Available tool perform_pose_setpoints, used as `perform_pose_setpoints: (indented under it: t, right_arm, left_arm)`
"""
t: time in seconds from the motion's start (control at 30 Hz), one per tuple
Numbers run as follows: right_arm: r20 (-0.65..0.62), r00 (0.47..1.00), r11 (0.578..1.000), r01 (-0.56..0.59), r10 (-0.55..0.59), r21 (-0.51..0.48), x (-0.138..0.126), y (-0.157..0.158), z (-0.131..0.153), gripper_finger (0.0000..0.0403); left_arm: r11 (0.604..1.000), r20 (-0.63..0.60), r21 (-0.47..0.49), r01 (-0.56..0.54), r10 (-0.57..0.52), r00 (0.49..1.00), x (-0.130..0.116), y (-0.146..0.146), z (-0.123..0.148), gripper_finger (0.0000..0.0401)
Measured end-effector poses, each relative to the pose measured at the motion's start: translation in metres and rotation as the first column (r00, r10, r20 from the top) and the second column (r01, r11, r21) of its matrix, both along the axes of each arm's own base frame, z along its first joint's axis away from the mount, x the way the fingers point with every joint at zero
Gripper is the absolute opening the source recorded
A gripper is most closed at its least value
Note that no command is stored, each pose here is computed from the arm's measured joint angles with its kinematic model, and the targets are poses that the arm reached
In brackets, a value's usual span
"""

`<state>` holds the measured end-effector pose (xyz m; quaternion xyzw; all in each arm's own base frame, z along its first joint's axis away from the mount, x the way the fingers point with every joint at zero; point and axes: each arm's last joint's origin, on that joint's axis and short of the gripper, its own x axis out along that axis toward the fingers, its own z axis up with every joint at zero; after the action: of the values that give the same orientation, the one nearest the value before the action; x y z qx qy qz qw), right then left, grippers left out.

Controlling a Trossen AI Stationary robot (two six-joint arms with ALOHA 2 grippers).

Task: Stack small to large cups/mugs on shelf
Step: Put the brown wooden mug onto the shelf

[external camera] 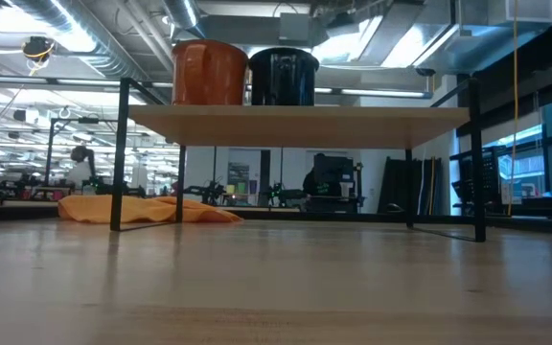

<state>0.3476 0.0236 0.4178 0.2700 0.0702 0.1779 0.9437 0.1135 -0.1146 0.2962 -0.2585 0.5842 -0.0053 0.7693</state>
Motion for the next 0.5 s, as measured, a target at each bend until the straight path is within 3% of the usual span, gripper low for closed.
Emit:
perform_pose_setpoints:
  t: [0.17, 0.37, 0.5]
  right_arm:
    - [-0.13, 0.991, 1.0, 0.02, -0.021, -0.009, -0.001, 0.006, -0.013, 0.0015]
    - [-0.136, 0.99, 0.999, 0.043, -0.047, -0.029, -0.001, 0.007, -0.014, 0.0015]
    - [-0.13, 0.99, 0.998, 0.041, -0.047, -0.043, -0.001, 0.007, -0.014, 0.0015]
  left_arm:
    - [0.989, -0.031, -0.012, -0.144, 0.144, 0.989, -0.009, -0.009, -0.009, 0.0]
    - [0.971, -0.132, 0.026, -0.238, 0.239, 0.962, -0.018, -0.014, -0.042, 0.0]
    - [0.957, -0.124, 0.025, -0.289, 0.29, 0.949, -0.018, -0.019, -0.065, 0.0]
